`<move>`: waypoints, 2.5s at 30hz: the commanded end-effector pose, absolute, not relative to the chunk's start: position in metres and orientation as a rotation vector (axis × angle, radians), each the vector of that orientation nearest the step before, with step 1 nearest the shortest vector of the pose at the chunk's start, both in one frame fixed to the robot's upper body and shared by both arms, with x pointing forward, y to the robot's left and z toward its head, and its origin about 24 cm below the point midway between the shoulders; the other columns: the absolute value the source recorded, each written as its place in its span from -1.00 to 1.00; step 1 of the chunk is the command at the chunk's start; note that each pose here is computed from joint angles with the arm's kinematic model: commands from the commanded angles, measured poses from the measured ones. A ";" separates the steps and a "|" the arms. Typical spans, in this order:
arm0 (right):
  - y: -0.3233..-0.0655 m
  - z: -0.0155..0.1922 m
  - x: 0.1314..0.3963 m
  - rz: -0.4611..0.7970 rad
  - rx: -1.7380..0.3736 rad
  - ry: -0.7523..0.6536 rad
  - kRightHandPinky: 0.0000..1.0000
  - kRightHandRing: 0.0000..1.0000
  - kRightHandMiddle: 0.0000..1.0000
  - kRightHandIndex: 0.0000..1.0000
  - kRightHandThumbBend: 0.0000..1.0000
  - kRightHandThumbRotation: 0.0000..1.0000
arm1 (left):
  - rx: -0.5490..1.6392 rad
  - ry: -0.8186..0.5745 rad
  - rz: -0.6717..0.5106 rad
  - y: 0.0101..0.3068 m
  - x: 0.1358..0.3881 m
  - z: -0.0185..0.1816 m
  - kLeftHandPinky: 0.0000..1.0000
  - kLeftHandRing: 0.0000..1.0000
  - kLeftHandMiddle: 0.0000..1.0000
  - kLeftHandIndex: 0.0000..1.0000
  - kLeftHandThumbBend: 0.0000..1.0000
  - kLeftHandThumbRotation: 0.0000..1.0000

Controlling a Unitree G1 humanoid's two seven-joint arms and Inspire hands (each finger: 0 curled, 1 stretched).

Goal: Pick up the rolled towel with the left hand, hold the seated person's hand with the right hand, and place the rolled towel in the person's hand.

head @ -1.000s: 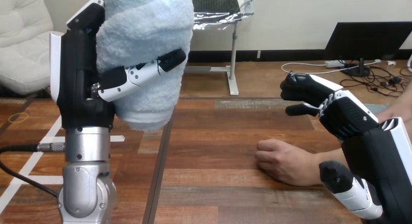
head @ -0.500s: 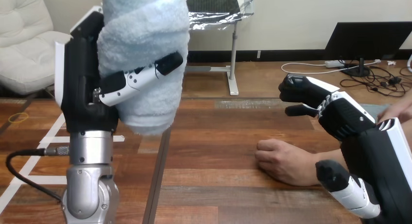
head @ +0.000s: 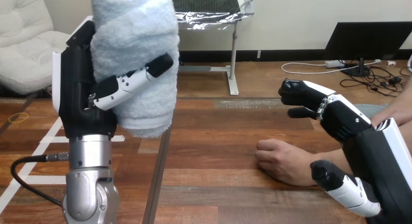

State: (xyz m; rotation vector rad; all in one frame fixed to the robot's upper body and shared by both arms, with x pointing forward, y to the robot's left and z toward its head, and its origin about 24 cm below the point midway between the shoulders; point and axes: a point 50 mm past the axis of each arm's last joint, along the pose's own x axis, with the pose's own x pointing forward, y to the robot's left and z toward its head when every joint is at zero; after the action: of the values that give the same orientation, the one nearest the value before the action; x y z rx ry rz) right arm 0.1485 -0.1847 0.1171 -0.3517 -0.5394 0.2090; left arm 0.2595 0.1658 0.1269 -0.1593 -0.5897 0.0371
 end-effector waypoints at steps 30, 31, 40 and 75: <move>-0.225 0.131 0.196 0.260 -0.602 -0.529 0.39 0.59 0.65 0.63 0.81 0.58 | -0.196 -0.710 0.024 0.166 0.267 0.148 -0.53 -0.43 -0.32 -0.24 0.04 -1.00; -0.226 0.131 0.197 0.259 -0.609 -0.524 0.39 0.59 0.65 0.63 0.81 0.57 | -0.197 -0.710 0.023 0.166 0.267 0.148 -0.53 -0.43 -0.32 -0.24 0.03 -1.00; -0.236 0.130 0.204 0.259 -0.672 -0.471 0.39 0.61 0.69 0.66 0.84 0.51 | -0.217 -0.720 0.032 0.166 0.267 0.148 -0.54 -0.44 -0.32 -0.24 0.03 -1.00; -0.258 0.129 0.228 0.304 -0.897 -0.321 0.45 0.70 0.75 0.74 0.83 0.46 | -0.217 -0.728 0.027 0.166 0.268 0.147 -0.53 -0.42 -0.31 -0.23 0.07 -1.00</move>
State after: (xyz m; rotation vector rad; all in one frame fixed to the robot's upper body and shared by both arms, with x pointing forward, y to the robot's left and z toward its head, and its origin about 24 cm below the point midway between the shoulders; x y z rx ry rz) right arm 0.2146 -0.2546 0.1096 -0.8329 -0.2684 0.3132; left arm 0.2593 0.1699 0.1260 -0.2056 -0.6288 0.0445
